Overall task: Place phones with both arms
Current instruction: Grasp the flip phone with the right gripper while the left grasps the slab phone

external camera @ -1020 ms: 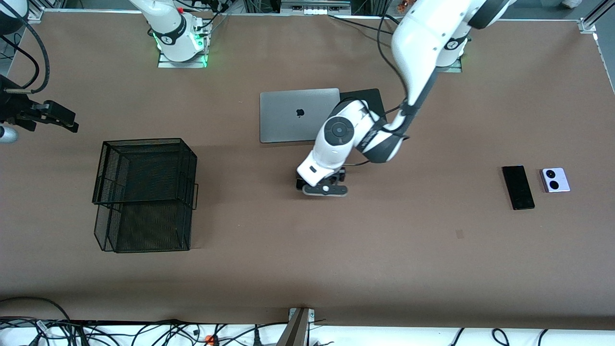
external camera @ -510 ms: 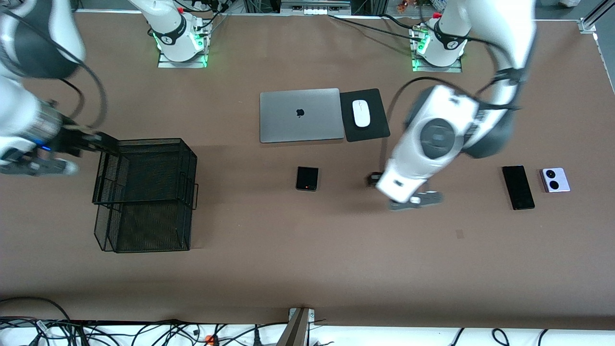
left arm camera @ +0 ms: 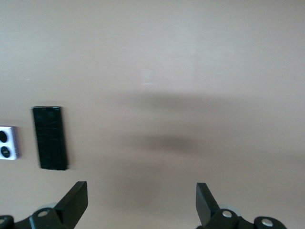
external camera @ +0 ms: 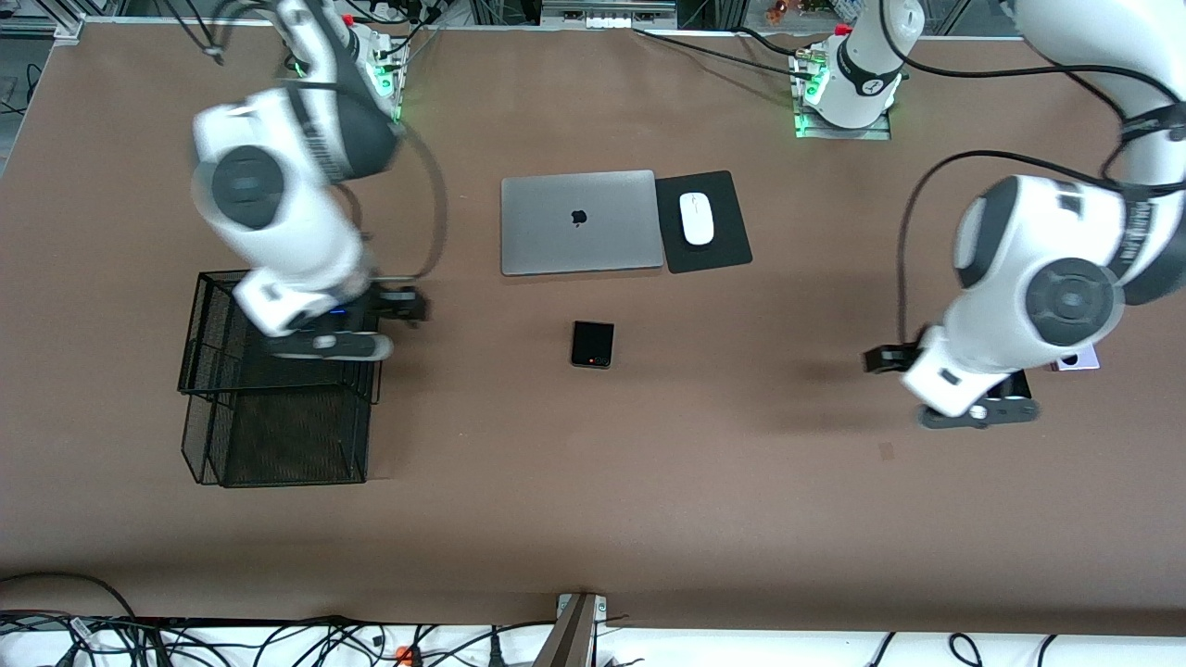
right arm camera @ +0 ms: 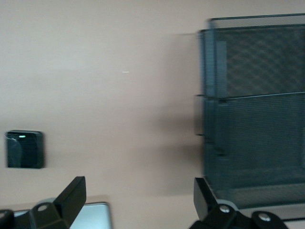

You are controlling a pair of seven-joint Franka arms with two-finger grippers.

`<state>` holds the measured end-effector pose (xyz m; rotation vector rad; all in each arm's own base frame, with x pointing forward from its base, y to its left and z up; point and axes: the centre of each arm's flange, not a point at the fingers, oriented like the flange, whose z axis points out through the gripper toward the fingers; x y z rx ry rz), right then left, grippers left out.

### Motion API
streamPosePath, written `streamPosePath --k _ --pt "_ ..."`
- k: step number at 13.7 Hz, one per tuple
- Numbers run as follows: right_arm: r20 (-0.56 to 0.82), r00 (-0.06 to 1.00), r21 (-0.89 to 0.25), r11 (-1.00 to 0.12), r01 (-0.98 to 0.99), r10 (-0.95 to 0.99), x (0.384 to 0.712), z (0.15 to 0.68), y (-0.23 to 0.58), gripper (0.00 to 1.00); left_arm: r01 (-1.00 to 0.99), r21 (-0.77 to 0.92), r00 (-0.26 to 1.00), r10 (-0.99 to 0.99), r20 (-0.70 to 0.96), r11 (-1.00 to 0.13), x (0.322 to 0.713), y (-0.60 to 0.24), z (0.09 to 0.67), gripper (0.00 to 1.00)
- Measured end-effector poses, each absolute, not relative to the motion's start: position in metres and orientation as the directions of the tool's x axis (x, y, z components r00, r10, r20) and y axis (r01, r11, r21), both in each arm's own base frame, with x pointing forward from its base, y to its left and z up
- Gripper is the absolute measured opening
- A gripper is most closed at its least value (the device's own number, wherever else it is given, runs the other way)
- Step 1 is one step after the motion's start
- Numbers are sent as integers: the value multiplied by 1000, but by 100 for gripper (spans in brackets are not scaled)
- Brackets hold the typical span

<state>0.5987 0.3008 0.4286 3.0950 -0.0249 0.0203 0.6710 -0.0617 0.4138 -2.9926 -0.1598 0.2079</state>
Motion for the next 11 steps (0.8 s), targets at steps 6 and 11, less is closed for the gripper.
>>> streamPosePath --k 6,11 --pt "65 995 16 -997 -82 -81 559 382 481 100 85 -154 981 110 -161 -984 660 83 366 100" --pt "147 981 16 -991 -131 -127 519 317 561 100 82 -126 990 95 -100 -989 630 129 288 100"
